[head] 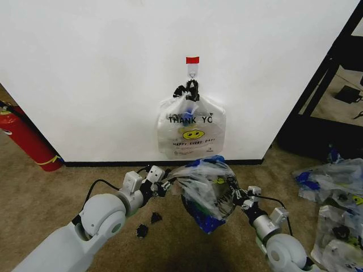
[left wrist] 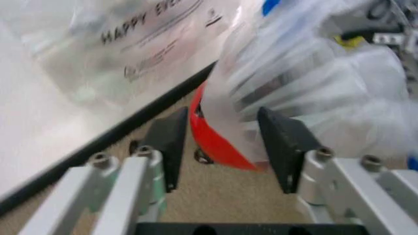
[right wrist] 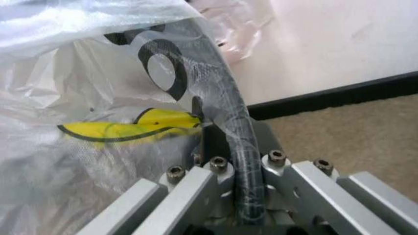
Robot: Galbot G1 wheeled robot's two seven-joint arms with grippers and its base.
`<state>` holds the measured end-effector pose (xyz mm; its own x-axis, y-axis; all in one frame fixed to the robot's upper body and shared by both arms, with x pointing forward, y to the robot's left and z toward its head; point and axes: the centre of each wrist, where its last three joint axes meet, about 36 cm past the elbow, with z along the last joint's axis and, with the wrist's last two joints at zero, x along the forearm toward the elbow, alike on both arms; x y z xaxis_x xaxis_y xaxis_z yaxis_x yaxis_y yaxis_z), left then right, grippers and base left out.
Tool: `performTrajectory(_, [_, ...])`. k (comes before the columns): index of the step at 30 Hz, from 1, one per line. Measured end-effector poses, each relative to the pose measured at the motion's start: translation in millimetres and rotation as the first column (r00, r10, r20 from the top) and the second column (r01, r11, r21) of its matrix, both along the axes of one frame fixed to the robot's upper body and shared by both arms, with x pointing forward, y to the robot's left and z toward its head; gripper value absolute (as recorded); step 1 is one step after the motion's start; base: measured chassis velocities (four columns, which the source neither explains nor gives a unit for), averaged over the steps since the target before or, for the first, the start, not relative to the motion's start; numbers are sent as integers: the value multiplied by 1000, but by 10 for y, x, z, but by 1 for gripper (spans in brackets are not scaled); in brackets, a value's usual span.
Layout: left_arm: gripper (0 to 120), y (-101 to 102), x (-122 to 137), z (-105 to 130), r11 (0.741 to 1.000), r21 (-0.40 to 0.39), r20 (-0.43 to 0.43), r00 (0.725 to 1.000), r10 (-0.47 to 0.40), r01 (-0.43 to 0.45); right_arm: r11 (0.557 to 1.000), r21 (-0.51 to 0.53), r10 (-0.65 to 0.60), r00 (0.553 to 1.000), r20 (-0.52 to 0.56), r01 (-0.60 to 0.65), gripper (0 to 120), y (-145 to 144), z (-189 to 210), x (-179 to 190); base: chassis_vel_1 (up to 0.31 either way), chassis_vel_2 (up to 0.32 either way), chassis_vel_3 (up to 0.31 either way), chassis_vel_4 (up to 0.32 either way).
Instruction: Pick up the garbage bag from the wall and place it over the trash bin.
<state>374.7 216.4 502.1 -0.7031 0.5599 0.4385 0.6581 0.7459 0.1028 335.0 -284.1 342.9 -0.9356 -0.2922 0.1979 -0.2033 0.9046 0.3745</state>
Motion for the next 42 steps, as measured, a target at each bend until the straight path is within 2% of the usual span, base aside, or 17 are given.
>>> performTrajectory(3, [59, 40, -15, -22, 997, 42, 73, 995, -73, 70, 1000, -13, -13, 1000, -4, 13, 0, -46, -27, 23, 0, 0, 0, 0])
performTrajectory(4, [59, 40, -15, -22, 997, 42, 73, 995, -73, 70, 1000, -13, -13, 1000, -4, 13, 0, -46, -27, 23, 0, 0, 0, 0])
performTrajectory(5, [66, 60, -10, -17, 995, 41, 95, 991, -97, 94, 1000, -24, -13, 1000, -3, 13, 0, -63, -48, 30, 0, 0, 0, 0])
performTrajectory(7, [72, 86, 3, 3, 992, 25, 124, 984, -128, 126, 999, -42, -11, 1000, 3, 11, 0, -90, -87, 35, 0, 0, 0, 0])
performTrajectory(11, [89, 156, 55, 77, 984, -28, 188, 968, -165, 174, 996, -90, 19, 999, 28, -16, 0, -162, -181, 30, 0, 0, 0, 0])
performTrajectory(12, [89, 156, 55, 77, 984, -28, 188, 968, -165, 174, 996, -90, 19, 999, 28, -16, 0, -162, -181, 30, 0, 0, 0, 0])
performTrajectory(14, [97, 179, 69, 131, 980, -71, 203, 964, -170, 188, 992, -120, 46, 998, 53, -39, 0, -218, -228, 28, 0, 0, 0, 0])
performTrajectory(18, [100, 110, 31, 192, 970, -158, 202, 968, -151, 184, 984, -157, 94, 991, 91, -79, 0, -275, -283, 11, 0, 0, 0, 0])
performTrajectory(20, [100, -1, -4, 188, 959, -226, 164, 977, -133, 169, 975, -191, 138, 982, 125, -113, 0, -298, -308, 12, 0, 0, 0, 0])
performTrajectory(23, [100, -64, -6, 189, 955, -256, 124, 985, -121, 150, 967, -220, 167, 974, 152, -131, 0, -304, -312, 27, 0, 0, 0, 0])
performTrajectory(26, [100, -133, 117, 117, 962, -252, 31, 994, -100, 105, 948, -278, 219, 952, 212, -156, 0, -298, -249, 84, 0, 0, 0, 0])
performTrajectory(28, [100, -138, 145, 101, 964, -247, 21, 995, -97, 99, 946, -284, 225, 950, 218, -159, 0, -294, -235, 90, 0, 0, 0, 0])
performTrajectory(34, [77, -275, 342, -21, 965, -251, -46, 994, -95, 81, 935, -307, 261, 932, 252, -179, 0, -237, -119, 87, 0, 0, 0, 0])
performTrajectory(35, [77, -275, 342, -21, 965, -251, -46, 994, -95, 81, 935, -307, 261, 932, 252, -179, 0, -237, -119, 87, 0, 0, 0, 0])
performTrajectory(40, [55, -390, 400, -56, 960, -266, -63, 992, -107, 87, 934, -309, 263, 933, 247, -182, 0, -233, -126, 56, 0, 0, 0, 0])
performTrajectory(42, [52, -392, 404, -56, 960, -267, -64, 992, -108, 87, 933, -309, 263, 933, 246, -182, 0, -238, -126, 53, 0, 0, 0, 0])
